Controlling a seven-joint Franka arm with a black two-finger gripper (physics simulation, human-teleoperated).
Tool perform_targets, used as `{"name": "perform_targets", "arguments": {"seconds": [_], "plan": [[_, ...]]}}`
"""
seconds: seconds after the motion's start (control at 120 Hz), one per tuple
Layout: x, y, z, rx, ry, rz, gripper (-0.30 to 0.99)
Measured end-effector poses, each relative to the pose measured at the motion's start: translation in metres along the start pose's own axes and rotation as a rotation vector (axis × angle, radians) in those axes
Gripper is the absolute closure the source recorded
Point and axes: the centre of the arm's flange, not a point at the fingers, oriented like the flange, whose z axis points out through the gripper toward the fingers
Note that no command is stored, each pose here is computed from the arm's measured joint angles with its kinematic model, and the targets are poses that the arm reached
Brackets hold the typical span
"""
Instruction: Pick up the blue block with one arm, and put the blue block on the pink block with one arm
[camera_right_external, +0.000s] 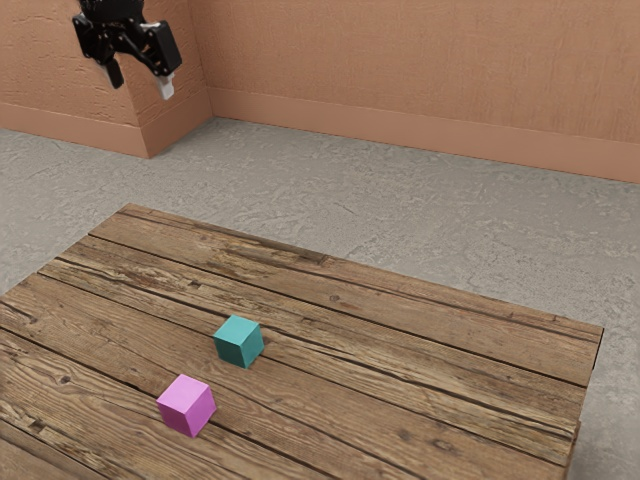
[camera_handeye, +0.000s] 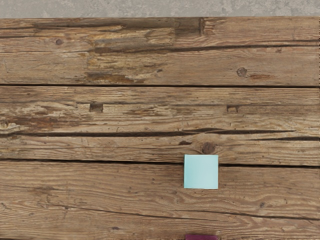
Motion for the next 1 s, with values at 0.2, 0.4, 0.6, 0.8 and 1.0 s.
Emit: {"name": "perform_targets", "arguments": {"seconds": [0.2,0.4,0.6,0.8,1.0], "plan": [[0.001,0.015,0.008,-0.005,-0.031,0.031,0.00],[0.012,0.035,0.140,0.018,-0.215,0.066,0.00],[0.006,0.029,0.251,0.047,-0.310,0.037,0.00],[-0.023,0.025,0.322,0.045,-0.320,-0.010,0.00],[-0.049,0.021,0.350,0.040,-0.273,-0.053,0.00]]}}
